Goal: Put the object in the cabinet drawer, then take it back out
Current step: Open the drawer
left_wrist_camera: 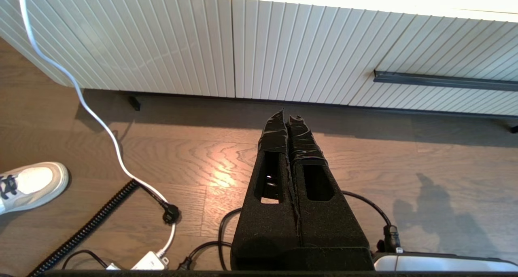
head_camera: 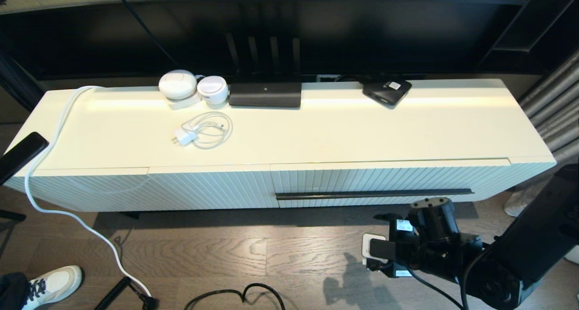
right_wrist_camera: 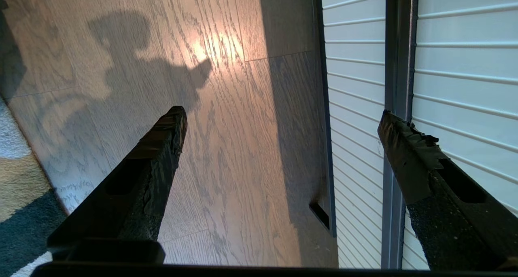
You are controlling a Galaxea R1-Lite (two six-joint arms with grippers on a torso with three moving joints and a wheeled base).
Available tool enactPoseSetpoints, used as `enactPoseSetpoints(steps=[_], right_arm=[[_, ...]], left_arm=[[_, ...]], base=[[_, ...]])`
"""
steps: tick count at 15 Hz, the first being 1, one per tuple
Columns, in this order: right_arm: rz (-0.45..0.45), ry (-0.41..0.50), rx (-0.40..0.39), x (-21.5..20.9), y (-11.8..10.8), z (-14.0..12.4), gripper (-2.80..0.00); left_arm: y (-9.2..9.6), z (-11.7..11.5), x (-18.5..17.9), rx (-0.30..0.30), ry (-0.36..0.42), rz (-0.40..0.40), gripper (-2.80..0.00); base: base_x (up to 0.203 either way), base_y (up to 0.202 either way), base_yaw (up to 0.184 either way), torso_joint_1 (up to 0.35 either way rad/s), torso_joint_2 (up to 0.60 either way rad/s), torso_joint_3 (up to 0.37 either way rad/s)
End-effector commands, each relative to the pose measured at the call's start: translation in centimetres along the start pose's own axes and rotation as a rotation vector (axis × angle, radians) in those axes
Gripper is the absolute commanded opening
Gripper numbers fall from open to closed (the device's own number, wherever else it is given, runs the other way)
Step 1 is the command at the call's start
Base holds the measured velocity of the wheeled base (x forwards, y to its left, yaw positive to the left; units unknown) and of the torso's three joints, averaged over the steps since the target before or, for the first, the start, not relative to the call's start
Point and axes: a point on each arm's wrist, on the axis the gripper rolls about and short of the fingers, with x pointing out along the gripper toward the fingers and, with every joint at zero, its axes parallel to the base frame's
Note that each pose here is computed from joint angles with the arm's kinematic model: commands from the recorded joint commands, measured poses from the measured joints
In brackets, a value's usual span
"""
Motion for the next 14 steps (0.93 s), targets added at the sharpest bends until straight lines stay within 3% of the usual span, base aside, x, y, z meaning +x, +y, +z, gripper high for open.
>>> enactPoseSetpoints(steps=[1,14], right_arm=[[0.005,0.005,-0.005,0.6,0.1,-0.2,0.00],[-0.046,0.011,-0.032,4.1,-0.2,-1.2,0.00]], left_arm=[[0.0,0.0,0.0,-0.001,-0.001,0.000,-2.80],[0.0,0.0,0.0,-0.001,-0.001,0.000,-2.80]], base=[[0.000,0.000,0.000,0.000,0.00,0.000],[0.000,0.000,0.000,0.000,0.00,0.000]])
